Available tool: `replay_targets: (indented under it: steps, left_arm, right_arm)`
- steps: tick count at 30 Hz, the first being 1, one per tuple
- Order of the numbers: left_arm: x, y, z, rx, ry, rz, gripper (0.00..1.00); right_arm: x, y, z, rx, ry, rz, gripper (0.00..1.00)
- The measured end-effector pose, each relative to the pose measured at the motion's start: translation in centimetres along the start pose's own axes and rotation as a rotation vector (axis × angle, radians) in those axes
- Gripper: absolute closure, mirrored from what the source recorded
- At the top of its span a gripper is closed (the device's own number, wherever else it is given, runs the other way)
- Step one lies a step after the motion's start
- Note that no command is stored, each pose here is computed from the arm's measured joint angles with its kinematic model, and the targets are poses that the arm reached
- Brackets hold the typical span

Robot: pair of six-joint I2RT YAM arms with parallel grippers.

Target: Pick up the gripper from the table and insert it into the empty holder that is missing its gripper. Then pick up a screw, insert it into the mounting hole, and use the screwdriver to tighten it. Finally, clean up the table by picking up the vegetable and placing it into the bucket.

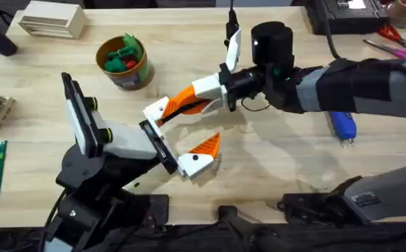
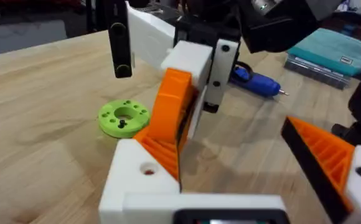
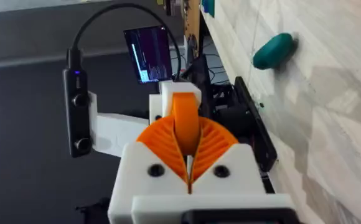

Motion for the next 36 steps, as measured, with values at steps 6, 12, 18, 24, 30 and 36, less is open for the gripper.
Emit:
replay_targets:
  steps: [6,12,18,24,30,36]
  left_arm:
    - [0.0,0.0,0.0,-0.002,0.0,0.0,0.013]
    - [0.0,0.0,-0.2,0.02,-0.019,-0.002,0.013]
    - [0.0,0.0,-0.8,0.069,-0.029,0.001,0.014]
    - [0.0,0.0,-0.9,0.077,-0.033,0.002,0.014]
    - [0.0,0.0,-0.9,0.084,-0.036,0.002,0.014]
    - [0.0,0.0,-1.0,0.085,-0.036,0.002,0.014]
  right_arm:
    - [0.0,0.0,0.0,0.0,-0.001,-0.003,0.987]
    - [-0.3,-0.3,0.3,-0.008,0.04,-0.018,0.738]
    - [-0.4,-0.7,0.5,-0.017,0.079,-0.023,0.539]
    - [-0.6,-0.5,0.6,-0.02,0.085,-0.034,0.185]
    - [-1.7,0.2,0.4,0.0,0.12,-0.12,0.094]
    - [-4.7,3.6,-0.1,0.057,0.2,-0.33,0.088]
Point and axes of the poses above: each hand's point on the last joint's axis, 136 mm out from that joint toward the fingers, its own y axis back along the fingers, its own z axis along the line the jaws close on, x = y × z, the point moved 7 cm from there along y, back along the fingers, and after that the axes turned 5 degrees about -y, right-handed, at the moved point
